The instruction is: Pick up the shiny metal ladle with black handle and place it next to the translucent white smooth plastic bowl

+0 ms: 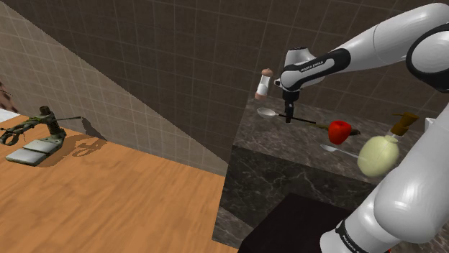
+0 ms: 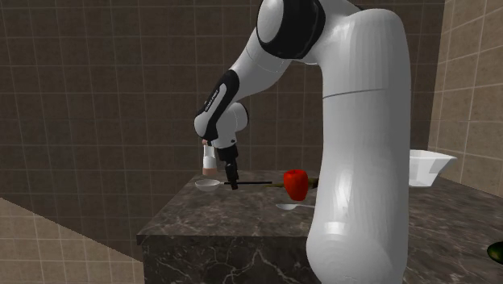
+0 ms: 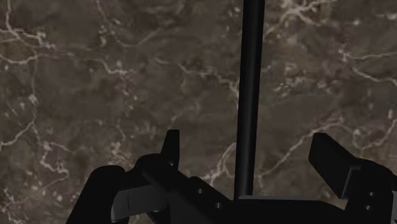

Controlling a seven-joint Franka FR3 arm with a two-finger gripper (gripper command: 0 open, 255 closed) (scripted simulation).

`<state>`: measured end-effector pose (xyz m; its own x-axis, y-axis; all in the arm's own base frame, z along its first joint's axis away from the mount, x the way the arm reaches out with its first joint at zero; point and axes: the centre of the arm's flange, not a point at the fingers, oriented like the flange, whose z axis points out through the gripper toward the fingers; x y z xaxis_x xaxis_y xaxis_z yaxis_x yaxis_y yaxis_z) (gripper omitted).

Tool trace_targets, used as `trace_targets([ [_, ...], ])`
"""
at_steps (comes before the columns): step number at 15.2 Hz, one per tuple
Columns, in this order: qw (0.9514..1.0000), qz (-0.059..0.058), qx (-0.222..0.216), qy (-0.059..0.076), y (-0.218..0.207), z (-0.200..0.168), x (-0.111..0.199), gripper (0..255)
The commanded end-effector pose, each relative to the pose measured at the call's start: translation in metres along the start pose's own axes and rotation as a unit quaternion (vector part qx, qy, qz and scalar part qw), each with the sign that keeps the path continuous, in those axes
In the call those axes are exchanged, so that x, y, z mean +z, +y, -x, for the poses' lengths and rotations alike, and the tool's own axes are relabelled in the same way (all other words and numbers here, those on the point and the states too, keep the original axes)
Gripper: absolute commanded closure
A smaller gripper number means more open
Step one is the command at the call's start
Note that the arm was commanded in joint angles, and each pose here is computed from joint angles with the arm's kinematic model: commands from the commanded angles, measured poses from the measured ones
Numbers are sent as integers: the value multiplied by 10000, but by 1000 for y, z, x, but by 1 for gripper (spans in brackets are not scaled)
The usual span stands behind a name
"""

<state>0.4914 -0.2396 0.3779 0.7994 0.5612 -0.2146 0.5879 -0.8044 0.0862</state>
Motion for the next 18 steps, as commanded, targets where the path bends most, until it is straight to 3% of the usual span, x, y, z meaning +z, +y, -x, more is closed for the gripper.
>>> trace_targets([
  [1, 10000, 2, 0, 2, 0, 0, 1, 0],
  [6, 10000, 2, 0, 1, 0, 0, 1, 0],
  [7, 10000, 2, 0, 1, 0, 0, 1, 255],
  [18, 10000, 2, 0, 2, 1, 2, -10, 255],
])
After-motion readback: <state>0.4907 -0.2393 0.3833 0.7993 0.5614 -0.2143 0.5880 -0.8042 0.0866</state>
